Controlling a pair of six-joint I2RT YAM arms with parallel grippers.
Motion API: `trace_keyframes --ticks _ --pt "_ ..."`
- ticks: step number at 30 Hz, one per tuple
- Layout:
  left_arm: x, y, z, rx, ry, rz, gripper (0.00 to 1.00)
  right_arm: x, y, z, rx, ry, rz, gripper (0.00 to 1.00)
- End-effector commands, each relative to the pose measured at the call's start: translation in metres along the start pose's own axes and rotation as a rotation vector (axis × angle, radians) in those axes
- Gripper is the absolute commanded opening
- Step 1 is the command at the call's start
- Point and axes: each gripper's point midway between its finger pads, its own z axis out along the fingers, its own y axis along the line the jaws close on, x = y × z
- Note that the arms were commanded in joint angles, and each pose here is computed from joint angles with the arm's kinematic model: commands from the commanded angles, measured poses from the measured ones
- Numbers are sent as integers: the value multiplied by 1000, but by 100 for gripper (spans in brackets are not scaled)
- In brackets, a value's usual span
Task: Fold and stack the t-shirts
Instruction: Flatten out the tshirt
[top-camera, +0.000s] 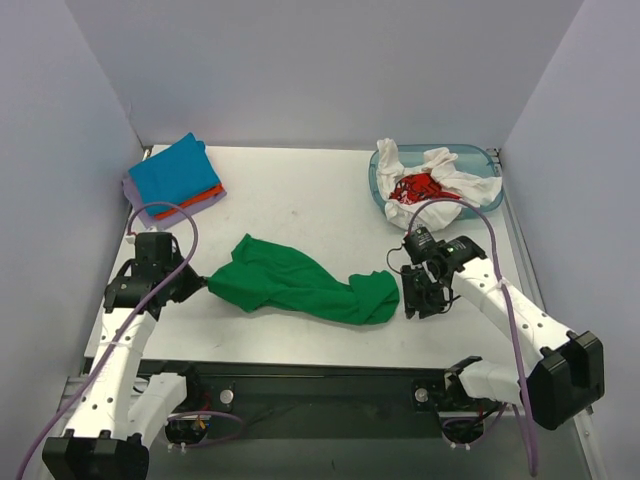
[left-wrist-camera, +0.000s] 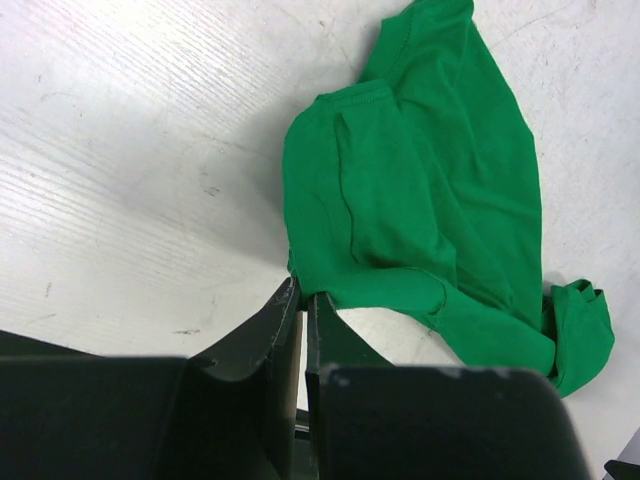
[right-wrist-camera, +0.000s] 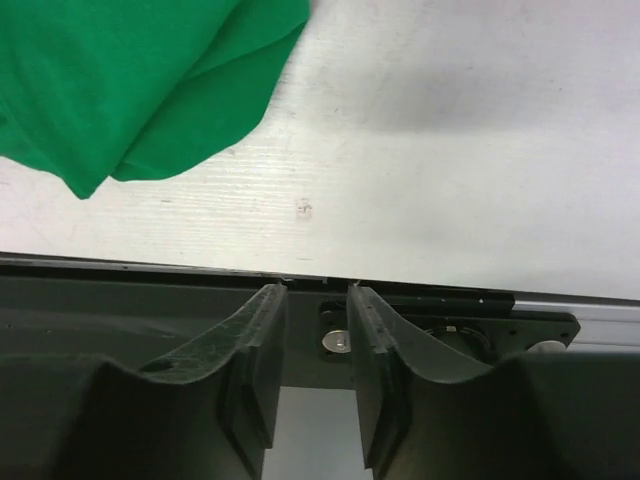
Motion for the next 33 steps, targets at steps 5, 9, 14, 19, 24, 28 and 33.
trace_keyframes --ticks 5,9,14,19,24,28,33 --pt "9 -3 2 48 24 3 0 -42 19 -16 -62 -90 -52 40" --pt "15 -3 3 62 40 -3 0 -89 60 -16 -190 -165 -96 41" --pt "20 -2 5 70 52 -11 0 -121 108 -6 -273 -192 -193 41" --pt "24 -1 8 73 67 -13 0 -126 132 29 -231 -116 -292 40" --pt "27 1 11 69 74 -16 0 -126 132 58 -167 -60 -334 38" --pt "30 3 12 66 79 -16 0 -122 123 71 -115 -31 -347 37" --pt "32 4 14 61 87 -16 0 -121 114 90 -53 -6 -369 35"
